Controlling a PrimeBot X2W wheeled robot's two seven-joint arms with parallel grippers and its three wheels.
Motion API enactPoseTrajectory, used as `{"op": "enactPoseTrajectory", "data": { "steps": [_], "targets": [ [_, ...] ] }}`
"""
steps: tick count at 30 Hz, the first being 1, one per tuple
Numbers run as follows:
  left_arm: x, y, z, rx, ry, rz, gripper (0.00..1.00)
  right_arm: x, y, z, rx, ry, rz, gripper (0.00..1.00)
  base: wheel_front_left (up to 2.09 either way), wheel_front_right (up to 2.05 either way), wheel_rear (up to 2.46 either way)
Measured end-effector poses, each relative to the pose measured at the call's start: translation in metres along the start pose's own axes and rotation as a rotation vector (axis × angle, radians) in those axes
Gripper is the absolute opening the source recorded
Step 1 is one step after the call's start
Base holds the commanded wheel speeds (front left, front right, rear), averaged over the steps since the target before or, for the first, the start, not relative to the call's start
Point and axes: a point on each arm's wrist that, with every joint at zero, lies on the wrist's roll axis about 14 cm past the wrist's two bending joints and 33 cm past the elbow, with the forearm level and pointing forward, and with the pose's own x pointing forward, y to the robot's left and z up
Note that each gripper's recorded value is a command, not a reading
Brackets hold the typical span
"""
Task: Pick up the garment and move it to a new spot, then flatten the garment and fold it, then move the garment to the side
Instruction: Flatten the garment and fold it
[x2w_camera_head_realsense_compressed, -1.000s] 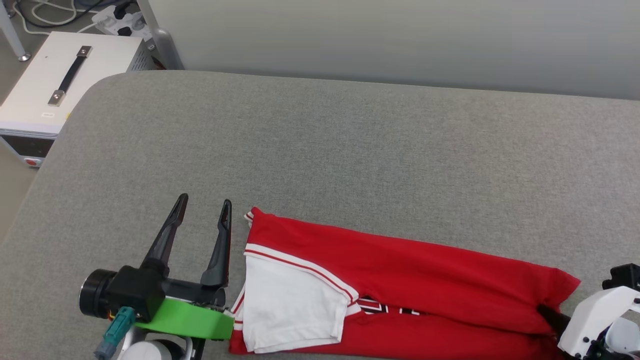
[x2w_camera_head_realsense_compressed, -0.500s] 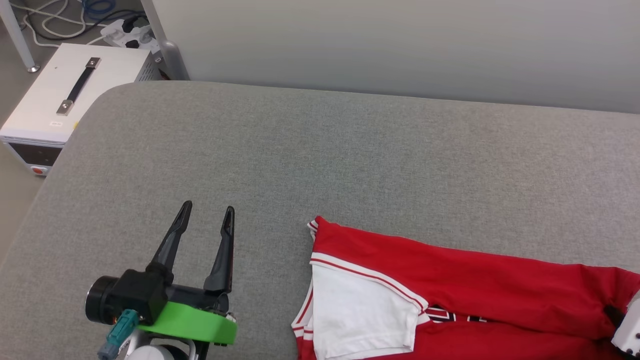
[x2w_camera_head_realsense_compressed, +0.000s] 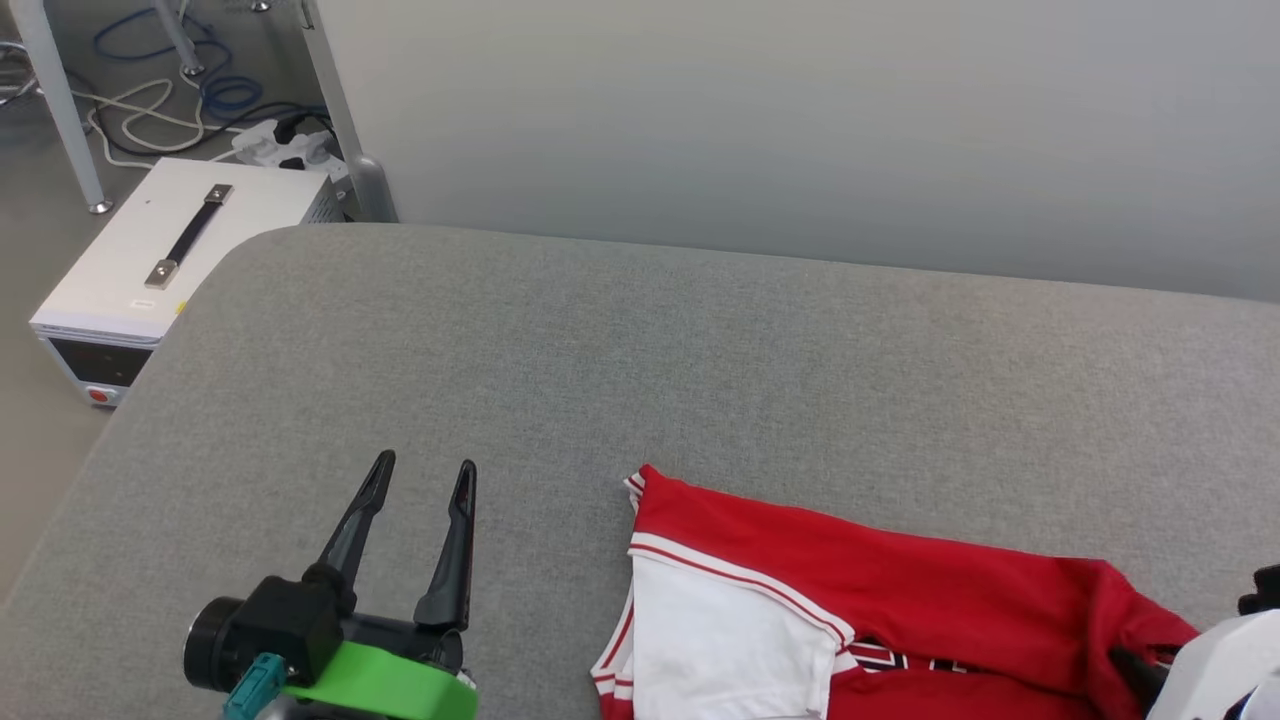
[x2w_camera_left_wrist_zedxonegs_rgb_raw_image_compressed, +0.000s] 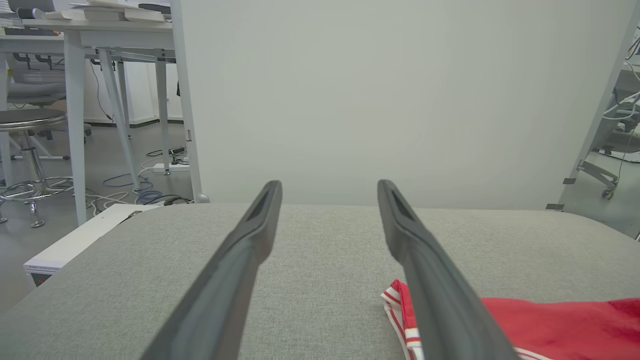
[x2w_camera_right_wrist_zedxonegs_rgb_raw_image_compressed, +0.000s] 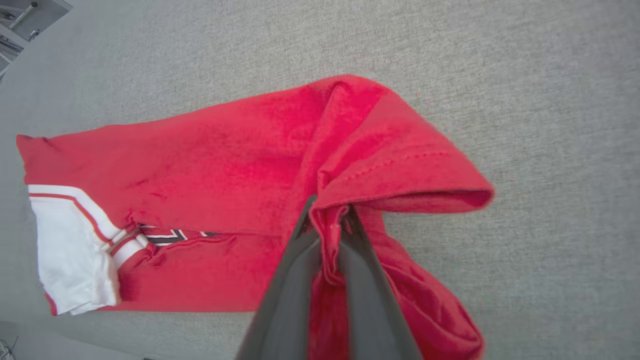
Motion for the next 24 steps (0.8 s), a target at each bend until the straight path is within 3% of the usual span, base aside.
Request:
{"op": "enactPoseTrajectory", "data": {
  "steps": [11, 24],
  "targets": [
    [-0.014, 0.011, 0.003, 0.008, 0.0, 0.042, 1.0, -0.002, 0.091, -0.017, -0.025, 0.049, 0.239, 0.0, 0.0, 0.0, 0.0],
    [-0.013, 0.02, -0.01, 0.001, 0.042, 0.081, 1.0, 0.019, 0.197, -0.017, 0.081, 0.065, 0.585, 0.0, 0.0, 0.0, 0.0]
  ]
}}
